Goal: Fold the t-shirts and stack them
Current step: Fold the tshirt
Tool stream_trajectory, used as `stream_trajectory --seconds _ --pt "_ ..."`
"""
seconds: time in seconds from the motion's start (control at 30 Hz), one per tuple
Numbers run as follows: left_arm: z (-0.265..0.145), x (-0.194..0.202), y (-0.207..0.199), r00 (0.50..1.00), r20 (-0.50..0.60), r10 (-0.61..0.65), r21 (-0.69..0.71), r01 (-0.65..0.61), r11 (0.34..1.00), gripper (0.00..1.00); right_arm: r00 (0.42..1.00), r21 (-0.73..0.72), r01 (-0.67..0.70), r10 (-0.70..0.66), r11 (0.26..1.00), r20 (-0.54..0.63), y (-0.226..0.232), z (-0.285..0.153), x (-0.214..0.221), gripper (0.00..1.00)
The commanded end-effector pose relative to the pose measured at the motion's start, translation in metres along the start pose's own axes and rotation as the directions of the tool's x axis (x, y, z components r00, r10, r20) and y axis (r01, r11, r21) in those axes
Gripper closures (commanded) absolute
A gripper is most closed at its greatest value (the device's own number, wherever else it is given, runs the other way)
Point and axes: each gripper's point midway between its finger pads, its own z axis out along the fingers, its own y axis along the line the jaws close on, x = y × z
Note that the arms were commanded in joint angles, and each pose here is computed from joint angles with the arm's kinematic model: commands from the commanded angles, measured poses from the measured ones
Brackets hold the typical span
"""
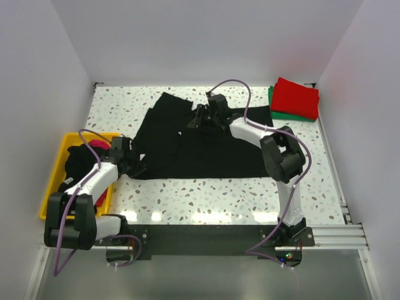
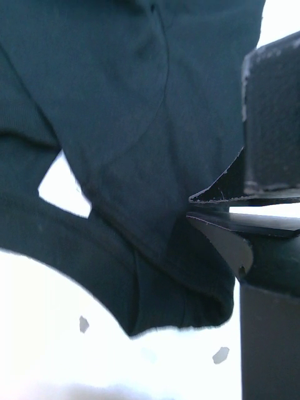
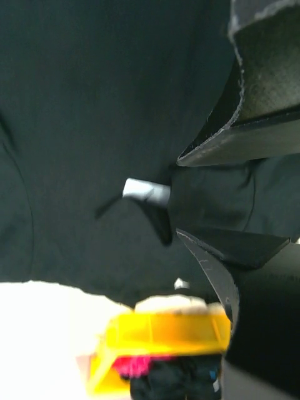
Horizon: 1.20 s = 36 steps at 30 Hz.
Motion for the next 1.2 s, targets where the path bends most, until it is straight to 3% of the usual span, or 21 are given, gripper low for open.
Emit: stream_trajectory --seconds 0.0,0.13,0.23,0.27,0.47,0.73,1.17 --pt "-0.018 -0.042 -0.047 0.996 0.094 0.011 0.158 -0.026 0.987 0.87 0.994 0.071 0.107 -0.106 0.992 -0.021 -0.013 -0.005 0.011 0.55" --pt "-0.028 -0.077 -0.083 0.990 0.140 0.000 0.234 -0.033 0.972 0.84 0.990 0.063 0.138 -0.136 0.988 -0.046 -0.015 0.008 0.014 0.59" --pt "-0.027 -0.101 -0.116 0.988 0.156 0.002 0.306 -0.051 0.951 0.75 0.986 0.062 0.159 -0.155 0.985 -0.063 -0.018 0.016 0.016 0.60" --pt "-0.013 -0.101 -0.120 0.991 0.132 0.022 0.300 -0.061 0.952 0.68 0.984 0.057 0.167 -0.163 0.984 -0.070 -0.017 0.018 0.019 0.60" --pt "0.030 -0.117 -0.159 0.992 0.079 0.100 0.320 -0.121 0.940 0.59 0.976 0.044 0.196 -0.190 0.980 -0.111 -0.016 0.033 0.031 0.59" --pt "0.078 -0.117 -0.177 0.981 0.023 0.193 0.343 -0.189 0.920 0.58 0.977 0.023 0.185 -0.181 0.983 -0.117 -0.016 0.042 0.036 0.59" --pt "0.106 -0.099 -0.193 0.971 -0.021 0.237 0.385 -0.211 0.898 0.58 0.979 -0.012 0.165 -0.165 0.986 -0.124 -0.007 0.043 0.046 0.60"
